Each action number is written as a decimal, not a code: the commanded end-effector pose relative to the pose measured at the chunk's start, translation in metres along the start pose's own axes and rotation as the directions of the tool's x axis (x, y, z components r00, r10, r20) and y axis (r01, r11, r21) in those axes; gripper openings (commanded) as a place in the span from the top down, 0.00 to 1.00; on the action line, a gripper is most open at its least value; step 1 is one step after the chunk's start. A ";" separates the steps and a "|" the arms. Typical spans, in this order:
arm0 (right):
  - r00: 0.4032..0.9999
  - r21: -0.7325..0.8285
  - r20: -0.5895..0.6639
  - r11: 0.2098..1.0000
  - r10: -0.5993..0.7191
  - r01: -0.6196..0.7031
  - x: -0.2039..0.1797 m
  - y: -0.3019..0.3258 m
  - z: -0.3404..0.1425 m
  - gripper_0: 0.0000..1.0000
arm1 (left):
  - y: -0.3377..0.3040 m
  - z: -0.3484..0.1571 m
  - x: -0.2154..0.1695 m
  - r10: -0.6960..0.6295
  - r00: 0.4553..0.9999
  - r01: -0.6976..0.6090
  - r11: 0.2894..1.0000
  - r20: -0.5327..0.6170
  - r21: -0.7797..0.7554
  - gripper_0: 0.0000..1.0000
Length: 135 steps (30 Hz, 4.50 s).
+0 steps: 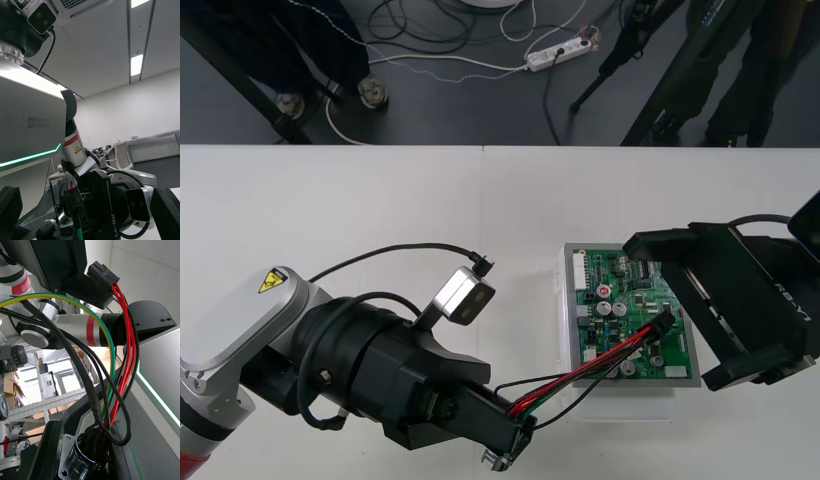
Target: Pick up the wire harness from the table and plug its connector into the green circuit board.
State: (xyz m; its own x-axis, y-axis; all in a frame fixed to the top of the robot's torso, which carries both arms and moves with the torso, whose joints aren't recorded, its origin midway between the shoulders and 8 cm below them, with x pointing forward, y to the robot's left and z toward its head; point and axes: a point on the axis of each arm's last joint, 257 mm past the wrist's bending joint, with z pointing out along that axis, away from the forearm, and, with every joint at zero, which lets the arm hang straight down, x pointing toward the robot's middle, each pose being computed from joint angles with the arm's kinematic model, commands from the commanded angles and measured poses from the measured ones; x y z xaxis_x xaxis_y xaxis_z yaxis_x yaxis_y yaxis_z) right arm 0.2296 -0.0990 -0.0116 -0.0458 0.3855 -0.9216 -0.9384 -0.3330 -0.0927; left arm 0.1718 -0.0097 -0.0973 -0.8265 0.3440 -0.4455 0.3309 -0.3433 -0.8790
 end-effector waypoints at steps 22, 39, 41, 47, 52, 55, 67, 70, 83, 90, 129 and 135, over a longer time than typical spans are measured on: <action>0.997 -0.062 0.023 0.995 0.077 -0.076 0.002 0.028 0.016 0.00 | -0.013 0.012 0.001 0.020 0.999 -0.019 1.000 -0.026 0.024 1.00; 0.999 -0.041 0.033 0.998 0.043 -0.042 0.000 0.024 0.011 0.99 | -0.013 0.012 0.001 0.016 1.000 -0.015 1.000 -0.024 0.024 1.00; 0.999 -0.042 0.034 0.998 0.041 -0.039 -0.001 0.024 0.012 1.00 | -0.013 0.012 0.001 0.019 1.000 -0.019 1.000 -0.024 0.023 1.00; 0.999 -0.043 0.036 0.999 0.027 -0.026 -0.001 0.025 0.012 1.00 | -0.013 0.012 0.001 0.021 1.000 -0.020 0.999 -0.023 0.026 1.00; 0.999 -0.045 0.037 0.999 0.023 -0.021 -0.001 0.025 0.013 1.00 | -0.013 0.012 0.001 0.023 0.999 -0.022 0.999 -0.024 0.024 1.00; 0.999 -0.043 0.036 0.999 0.021 -0.019 -0.001 0.025 0.012 1.00 | -0.013 0.012 0.001 0.023 0.999 -0.022 0.999 -0.024 0.024 1.00; 0.999 -0.045 0.036 0.999 0.018 -0.017 -0.001 0.025 0.013 1.00 | -0.013 0.012 0.000 0.041 0.999 -0.040 0.999 -0.019 0.024 1.00; 0.999 -0.045 0.036 0.999 0.018 -0.017 -0.001 0.025 0.013 1.00 | -0.012 0.012 -0.003 0.039 0.999 -0.039 0.999 -0.006 0.020 0.45; 0.999 -0.044 0.036 0.999 0.017 -0.015 -0.001 0.025 0.013 1.00 | -0.010 0.013 -0.012 0.060 0.998 -0.060 0.998 0.028 0.005 0.00; 0.999 -0.042 0.036 0.999 0.018 -0.016 -0.001 0.024 0.012 1.00 | -0.011 0.013 -0.014 0.078 0.996 -0.078 0.997 0.035 0.003 0.00; 0.995 0.067 -0.077 0.995 -0.066 0.071 -0.011 0.005 -0.019 1.00 | -0.042 -0.081 -0.110 0.536 0.842 -0.485 0.806 0.070 -0.340 0.00; 0.990 0.082 -0.107 0.991 -0.096 0.105 -0.011 0.002 -0.024 1.00 | -0.046 -0.089 -0.120 0.595 0.803 -0.542 0.748 0.026 -0.383 0.00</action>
State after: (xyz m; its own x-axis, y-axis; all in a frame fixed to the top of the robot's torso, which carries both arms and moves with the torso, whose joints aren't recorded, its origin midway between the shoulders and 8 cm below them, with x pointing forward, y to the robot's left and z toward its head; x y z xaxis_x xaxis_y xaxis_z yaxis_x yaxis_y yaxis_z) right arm 0.2339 -0.1154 -0.0099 0.0604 0.3532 -0.9336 -0.9587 -0.2400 -0.1528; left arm 0.2843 0.0379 -0.0417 -0.6416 0.0606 -0.7647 0.7513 -0.1516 -0.6423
